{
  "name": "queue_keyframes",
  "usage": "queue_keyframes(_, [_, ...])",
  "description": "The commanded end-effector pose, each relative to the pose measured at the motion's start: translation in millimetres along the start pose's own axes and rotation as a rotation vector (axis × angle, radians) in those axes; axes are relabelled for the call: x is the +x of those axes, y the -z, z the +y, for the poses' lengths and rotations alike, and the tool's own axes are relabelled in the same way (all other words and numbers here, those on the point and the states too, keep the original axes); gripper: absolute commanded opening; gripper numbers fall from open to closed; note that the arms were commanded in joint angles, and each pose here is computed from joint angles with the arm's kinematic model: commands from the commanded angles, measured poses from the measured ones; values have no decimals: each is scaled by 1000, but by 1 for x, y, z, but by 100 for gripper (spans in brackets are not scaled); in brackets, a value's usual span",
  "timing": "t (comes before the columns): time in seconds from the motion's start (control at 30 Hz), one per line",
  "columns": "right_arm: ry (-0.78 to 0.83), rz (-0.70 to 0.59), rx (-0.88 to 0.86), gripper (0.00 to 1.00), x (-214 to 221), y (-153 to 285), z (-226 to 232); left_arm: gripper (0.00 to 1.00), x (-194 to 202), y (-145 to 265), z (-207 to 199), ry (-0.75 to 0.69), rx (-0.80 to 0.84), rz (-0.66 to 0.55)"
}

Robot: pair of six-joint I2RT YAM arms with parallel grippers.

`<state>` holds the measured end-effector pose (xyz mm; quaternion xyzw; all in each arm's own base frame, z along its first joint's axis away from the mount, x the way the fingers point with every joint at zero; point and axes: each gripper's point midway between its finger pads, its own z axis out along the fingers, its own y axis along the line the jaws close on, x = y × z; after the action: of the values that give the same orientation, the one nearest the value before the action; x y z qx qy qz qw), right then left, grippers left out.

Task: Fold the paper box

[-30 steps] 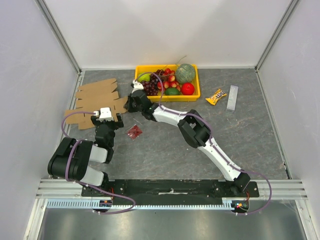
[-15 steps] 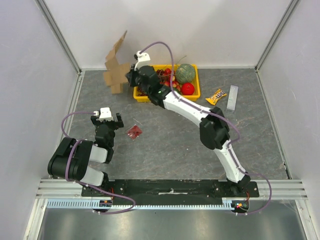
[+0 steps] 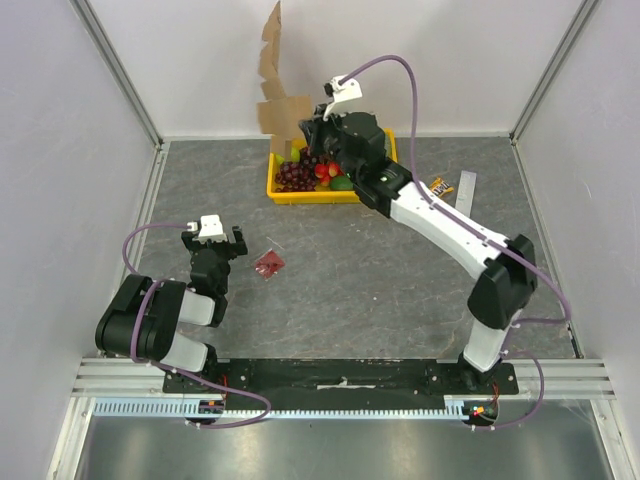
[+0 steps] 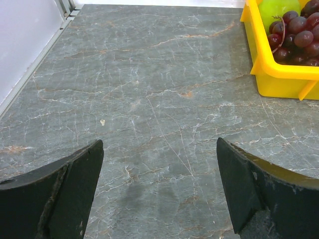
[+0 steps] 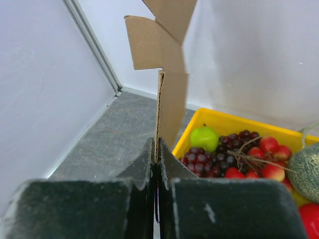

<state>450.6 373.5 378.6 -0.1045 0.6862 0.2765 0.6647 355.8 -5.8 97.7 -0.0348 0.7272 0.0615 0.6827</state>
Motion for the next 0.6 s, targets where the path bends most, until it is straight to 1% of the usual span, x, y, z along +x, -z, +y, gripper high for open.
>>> queue_keyframes(0.0, [58, -48, 19, 0, -33, 41, -8, 100, -15, -6, 0, 4, -1, -47])
queue_keyframes(0.13, [81, -10, 68, 0, -31, 80, -24, 100, -15, -6, 0, 4, -1, -46])
queue_keyframes(0.2, [96, -10, 85, 0, -42, 107, -31, 100, -15, -6, 0, 5, -1, -46])
queue_keyframes(0.23, [118, 52, 101, 0, -29, 118, -37, 100, -16, -6, 0, 6, 1, -47])
queue_keyframes(0.27, [122, 54, 102, 0, -34, 129, -38, 100, -15, -6, 0, 4, -1, -43])
queue_keyframes(0.33, [150, 140, 115, 0, -22, 150, -45, 100, -16, -7, 0, 7, -1, -46])
queue_keyframes(0.37, [154, 152, 103, 0, -22, 159, -44, 100, -16, -7, -1, 7, 4, -46])
queue_keyframes(0.4, [161, 198, 96, 0, -15, 169, -45, 100, -16, -7, 0, 7, -1, -47])
queue_keyframes(0.5, [154, 272, 93, 0, -8, 198, -48, 100, -15, -7, 1, 6, -1, -44])
queue_keyframes(0.57, [151, 322, 54, 0, -3, 217, -43, 100, -16, -7, 1, 8, -1, -46])
